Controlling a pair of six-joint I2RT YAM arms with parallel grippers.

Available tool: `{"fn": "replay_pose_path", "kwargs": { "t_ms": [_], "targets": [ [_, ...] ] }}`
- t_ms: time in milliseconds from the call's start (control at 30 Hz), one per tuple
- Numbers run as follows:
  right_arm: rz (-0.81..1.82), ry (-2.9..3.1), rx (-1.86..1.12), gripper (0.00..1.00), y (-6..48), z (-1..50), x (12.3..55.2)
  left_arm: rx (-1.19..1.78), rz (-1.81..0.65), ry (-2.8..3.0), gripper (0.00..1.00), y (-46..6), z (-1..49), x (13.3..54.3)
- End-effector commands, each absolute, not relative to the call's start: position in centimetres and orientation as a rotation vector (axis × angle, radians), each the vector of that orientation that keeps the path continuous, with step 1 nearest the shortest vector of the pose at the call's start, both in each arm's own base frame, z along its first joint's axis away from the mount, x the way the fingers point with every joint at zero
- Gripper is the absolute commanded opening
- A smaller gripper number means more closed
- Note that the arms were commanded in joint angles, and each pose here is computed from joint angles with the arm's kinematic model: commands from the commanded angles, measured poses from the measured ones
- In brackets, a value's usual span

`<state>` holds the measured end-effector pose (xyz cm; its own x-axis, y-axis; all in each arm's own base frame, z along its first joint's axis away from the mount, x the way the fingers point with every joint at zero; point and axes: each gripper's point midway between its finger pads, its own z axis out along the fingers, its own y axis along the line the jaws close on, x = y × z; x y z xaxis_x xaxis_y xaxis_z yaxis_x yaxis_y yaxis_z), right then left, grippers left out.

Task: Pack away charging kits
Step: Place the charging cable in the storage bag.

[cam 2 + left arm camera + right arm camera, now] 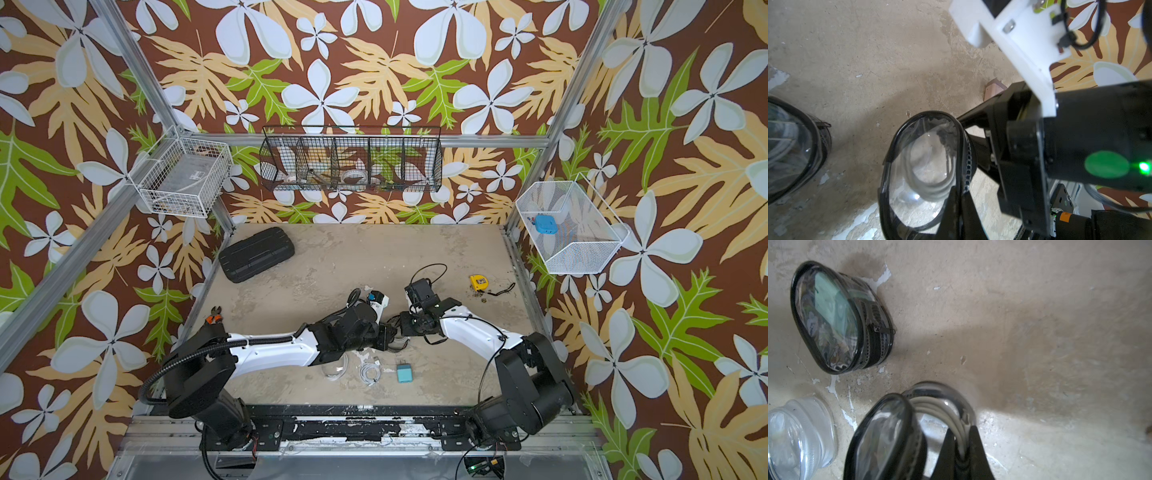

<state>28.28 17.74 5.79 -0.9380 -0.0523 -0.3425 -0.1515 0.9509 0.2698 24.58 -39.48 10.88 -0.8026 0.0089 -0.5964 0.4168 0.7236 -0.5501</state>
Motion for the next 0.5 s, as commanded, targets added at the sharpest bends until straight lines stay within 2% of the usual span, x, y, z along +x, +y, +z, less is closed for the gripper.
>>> {"fn": "replay_pose_path", "kwargs": {
  "t_ms": [0,467],
  "targets": [
    [0.454,2.745,-0.138,0.00,18.6,6.4,28.9,0.255,-0.939,2.308,0.00,-39.5,11.3,25.6],
    [0.452,2.744,-0.123,0.00,19.1,6.0,29.4,0.060,-1.013,2.275,0.00,-39.3,10.2,26.6]
  ]
}}
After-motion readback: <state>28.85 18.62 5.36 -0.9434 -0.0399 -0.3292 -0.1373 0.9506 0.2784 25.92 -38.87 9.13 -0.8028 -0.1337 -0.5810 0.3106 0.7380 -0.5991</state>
